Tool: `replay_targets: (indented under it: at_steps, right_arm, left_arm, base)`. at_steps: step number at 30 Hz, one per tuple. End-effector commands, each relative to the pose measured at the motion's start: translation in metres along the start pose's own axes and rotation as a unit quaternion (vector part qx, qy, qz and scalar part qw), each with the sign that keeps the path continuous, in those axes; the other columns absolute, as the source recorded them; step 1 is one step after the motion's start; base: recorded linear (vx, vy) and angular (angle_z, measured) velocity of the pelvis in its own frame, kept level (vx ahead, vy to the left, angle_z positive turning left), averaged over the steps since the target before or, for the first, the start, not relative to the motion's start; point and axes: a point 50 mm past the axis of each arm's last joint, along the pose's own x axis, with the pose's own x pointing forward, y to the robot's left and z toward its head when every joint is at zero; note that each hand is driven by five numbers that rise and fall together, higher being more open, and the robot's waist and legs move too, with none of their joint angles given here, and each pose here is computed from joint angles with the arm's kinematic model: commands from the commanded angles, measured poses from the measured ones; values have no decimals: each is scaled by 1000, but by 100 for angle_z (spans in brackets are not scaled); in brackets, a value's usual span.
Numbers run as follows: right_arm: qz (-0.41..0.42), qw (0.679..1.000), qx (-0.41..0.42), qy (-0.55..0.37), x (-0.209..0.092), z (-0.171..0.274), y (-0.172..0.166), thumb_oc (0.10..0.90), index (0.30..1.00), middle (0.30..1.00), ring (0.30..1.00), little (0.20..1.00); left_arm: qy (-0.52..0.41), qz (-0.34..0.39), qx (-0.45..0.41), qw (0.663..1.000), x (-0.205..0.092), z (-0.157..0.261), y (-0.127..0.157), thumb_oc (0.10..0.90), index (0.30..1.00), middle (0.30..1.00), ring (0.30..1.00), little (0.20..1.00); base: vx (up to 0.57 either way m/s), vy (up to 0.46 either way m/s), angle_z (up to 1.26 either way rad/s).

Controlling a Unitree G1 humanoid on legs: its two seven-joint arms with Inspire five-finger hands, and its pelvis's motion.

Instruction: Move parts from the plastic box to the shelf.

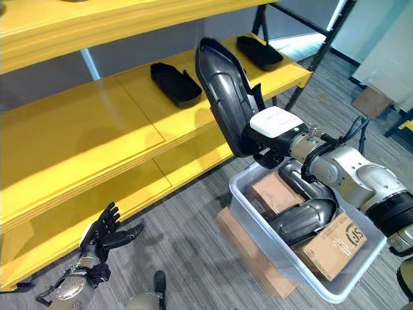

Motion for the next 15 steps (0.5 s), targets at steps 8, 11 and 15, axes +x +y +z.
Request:
replay_targets:
  at_steps: [8,11,15]
  right_arm:
    - [-168,985,-18,33,-9,-16,-75,400,300,300,300,300]
    - [-173,984,-16,37,-10,-18,-78,400,300,300,300,300]
    - [-167,985,-7,39,-14,-19,-74,400,300,300,300,300]
  left_arm:
    - [-158,-21,51,986,22,70,-3,900,1000,1000,1000,1000]
    - [-169,-22,49,984,27,75,-8,900,1000,1000,1000,1000]
    - [-170,-28,47,984,26,76,-9,900,1000,1000,1000,1000]
  base:
    - [82,115,71]
    - [10,-148,34]
    - [41,-174,62]
